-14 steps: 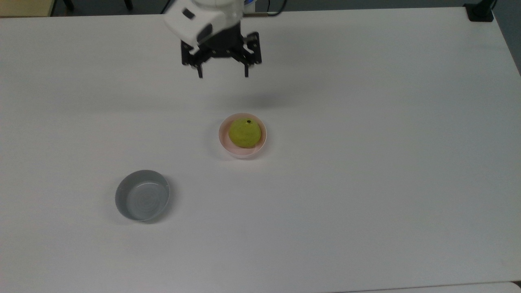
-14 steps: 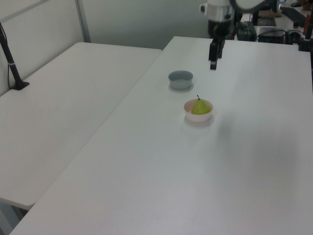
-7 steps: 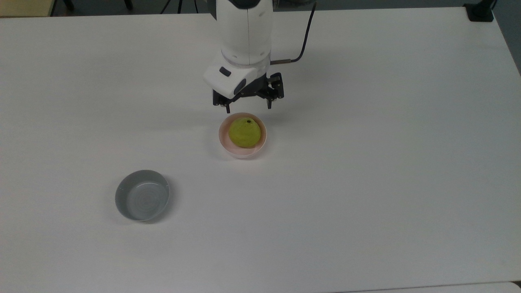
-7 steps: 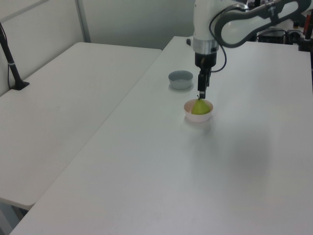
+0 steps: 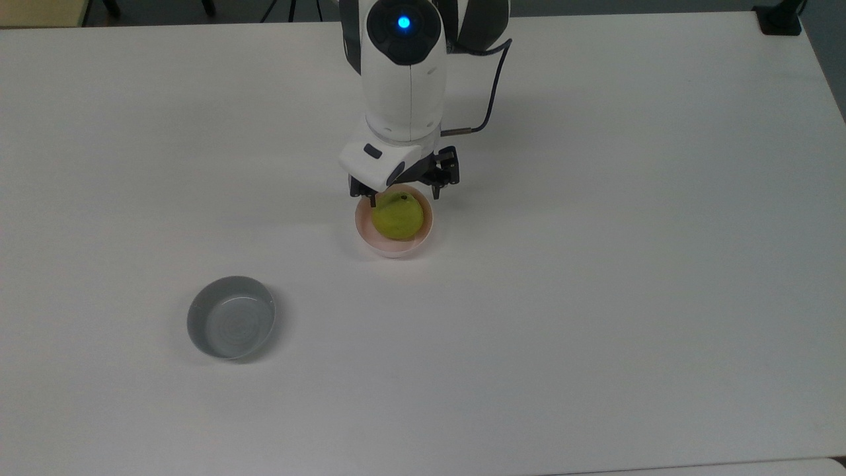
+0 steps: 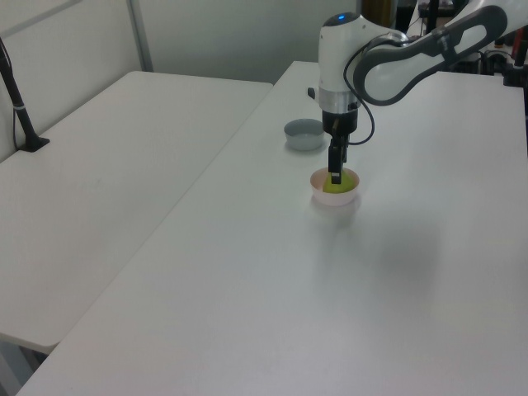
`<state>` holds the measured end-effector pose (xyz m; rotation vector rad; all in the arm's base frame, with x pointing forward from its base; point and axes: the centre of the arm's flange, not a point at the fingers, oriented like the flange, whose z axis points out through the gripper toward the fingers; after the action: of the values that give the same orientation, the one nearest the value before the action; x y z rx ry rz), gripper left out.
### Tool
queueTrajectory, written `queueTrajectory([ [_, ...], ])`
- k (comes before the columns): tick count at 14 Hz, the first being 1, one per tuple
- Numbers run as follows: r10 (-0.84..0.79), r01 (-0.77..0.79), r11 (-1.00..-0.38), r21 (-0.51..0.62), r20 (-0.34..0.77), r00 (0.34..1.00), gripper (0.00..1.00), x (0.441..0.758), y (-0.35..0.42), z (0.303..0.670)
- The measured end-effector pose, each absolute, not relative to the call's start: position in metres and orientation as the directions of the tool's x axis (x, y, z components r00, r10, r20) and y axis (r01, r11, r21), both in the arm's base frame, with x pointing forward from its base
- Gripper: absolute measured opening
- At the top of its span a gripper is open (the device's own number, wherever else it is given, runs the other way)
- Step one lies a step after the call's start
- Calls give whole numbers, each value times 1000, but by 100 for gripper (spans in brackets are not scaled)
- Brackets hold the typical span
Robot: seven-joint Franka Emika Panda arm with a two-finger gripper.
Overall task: Pick up a pear from the bowl
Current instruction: 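Lower the gripper over the yellow-green pear in the pink bowl, then close the gripper around the pear, then lift the pear out of the pink bowl and carry it beside the bowl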
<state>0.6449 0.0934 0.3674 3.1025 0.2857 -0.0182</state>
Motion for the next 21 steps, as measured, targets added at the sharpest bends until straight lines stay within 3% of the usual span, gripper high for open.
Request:
queueTrajectory([
  [10, 203, 203, -978, 54, -9, 979, 86, 653, 86, 341],
  [21, 211, 211, -975, 63, -7, 977, 77, 654, 87, 341],
])
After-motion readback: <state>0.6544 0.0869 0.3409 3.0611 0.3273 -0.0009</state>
